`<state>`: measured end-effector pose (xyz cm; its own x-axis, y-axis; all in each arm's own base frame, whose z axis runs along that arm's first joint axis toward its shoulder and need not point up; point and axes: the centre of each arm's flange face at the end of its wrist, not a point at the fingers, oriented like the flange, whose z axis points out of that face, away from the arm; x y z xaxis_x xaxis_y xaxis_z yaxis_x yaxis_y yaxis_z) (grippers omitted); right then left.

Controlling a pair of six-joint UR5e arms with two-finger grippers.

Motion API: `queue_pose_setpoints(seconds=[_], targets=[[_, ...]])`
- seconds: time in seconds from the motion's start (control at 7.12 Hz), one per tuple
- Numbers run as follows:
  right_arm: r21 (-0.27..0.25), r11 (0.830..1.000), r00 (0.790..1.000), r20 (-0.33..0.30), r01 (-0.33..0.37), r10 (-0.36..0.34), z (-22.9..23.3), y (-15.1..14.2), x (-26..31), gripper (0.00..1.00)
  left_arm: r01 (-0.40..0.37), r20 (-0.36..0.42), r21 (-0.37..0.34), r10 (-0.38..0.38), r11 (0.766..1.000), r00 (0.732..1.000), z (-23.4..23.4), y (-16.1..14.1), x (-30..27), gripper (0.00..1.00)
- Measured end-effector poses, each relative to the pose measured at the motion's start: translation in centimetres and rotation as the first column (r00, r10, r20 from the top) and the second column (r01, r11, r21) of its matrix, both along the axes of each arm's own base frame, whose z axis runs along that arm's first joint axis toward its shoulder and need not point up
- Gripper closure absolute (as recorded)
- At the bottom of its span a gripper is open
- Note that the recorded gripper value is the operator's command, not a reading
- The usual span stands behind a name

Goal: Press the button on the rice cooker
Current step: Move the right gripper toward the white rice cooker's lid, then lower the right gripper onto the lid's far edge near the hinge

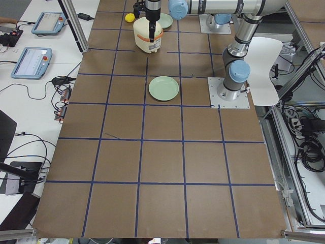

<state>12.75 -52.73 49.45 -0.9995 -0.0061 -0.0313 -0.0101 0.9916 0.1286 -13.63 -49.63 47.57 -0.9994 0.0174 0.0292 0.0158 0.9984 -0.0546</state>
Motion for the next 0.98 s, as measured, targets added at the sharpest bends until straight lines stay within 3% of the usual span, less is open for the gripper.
queue_pose_setpoints(seconds=[0.28, 0.56, 0.7, 0.98], targets=[[-0.015, 1.0, 1.0, 0.002, -0.001, 0.001, 0.2, 0.0, 0.1, 0.08, 0.0, 0.0, 0.0, 0.0, 1.0, 1.0, 0.0, 0.0, 0.0, 0.0], [-0.045, 0.999, 1.0, 0.009, 0.01, -0.009, 0.7, -0.1, 1.6, 0.08, 0.0, 0.0, 0.0, 0.0, 1.0, 1.0, 0.0, 0.0, 0.0, 0.0], [-0.065, 0.998, 1.0, 0.009, 0.008, -0.008, 0.5, -0.1, 3.7, 0.2, 0.0, 0.0, 0.0, 0.0, 1.0, 1.0, 0.0, 0.0, 0.0, 0.0], [-0.089, 0.996, 1.0, 0.011, -0.011, 0.012, -2.4, -2.0, 8.3, 0.68, 0.0, 0.0, 0.001, 0.0, 1.0, 1.0, 0.0, 0.0, 0.0, 0.0]])
